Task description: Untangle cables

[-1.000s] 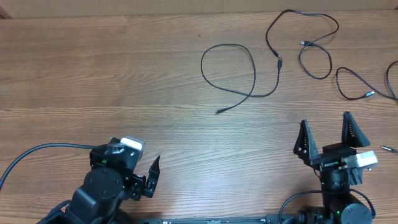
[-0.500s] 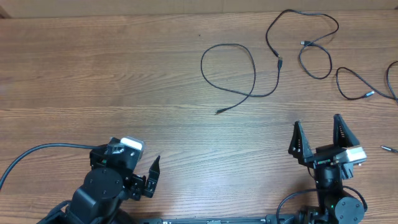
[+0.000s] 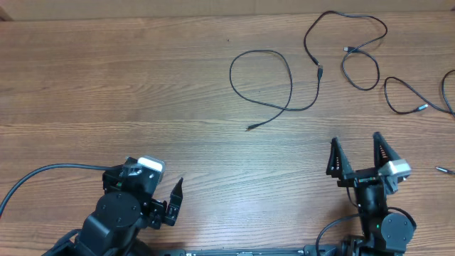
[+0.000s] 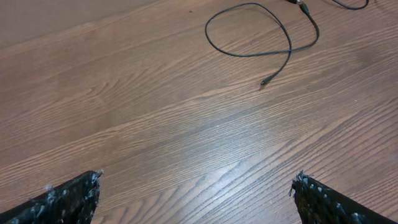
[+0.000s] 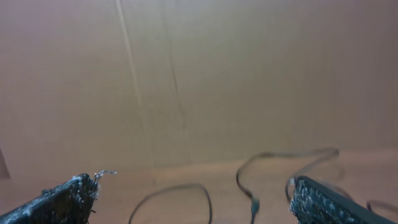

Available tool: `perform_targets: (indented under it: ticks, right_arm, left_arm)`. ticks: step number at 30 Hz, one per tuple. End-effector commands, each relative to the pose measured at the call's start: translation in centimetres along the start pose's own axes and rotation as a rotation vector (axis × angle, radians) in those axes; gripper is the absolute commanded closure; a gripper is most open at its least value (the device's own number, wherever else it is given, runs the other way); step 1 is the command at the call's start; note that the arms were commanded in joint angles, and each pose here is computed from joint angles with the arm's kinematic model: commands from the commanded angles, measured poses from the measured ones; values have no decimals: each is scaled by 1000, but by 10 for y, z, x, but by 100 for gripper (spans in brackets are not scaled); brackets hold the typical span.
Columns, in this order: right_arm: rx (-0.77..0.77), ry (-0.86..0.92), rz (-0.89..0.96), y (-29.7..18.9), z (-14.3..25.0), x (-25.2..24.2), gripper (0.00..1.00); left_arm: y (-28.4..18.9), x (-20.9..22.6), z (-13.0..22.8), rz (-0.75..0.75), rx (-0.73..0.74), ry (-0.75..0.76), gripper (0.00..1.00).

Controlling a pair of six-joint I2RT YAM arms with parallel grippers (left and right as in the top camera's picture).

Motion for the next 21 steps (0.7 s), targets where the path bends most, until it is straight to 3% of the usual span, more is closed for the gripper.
perform_targets:
  ticks: [1,8,16,21]
  right_arm:
    - [49,20,13,-1,14,-3,0]
    - [206,67,41,-6,50,-9,0]
    - [206,62,50,-6,50,-11,0]
    - [195,-12,161,-8,48,-29,0]
  left_arm:
    - [-1,2,0,-9,-6,15,1]
    - [-1,2,0,-9,-6,15,0]
    - [-1,2,0,-9,-6,15,1]
    - [-1,2,0,-9,-6,15,0]
Point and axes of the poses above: each gripper's point midway between its finger pads, its own y axis out along the fingers, its own x axis along the line the jaws close on, z = x × y, the point moved 2 cm from there along -y, back along the fingers, and after that the axes turned 1 degree about -y, right-handed, at the moved point
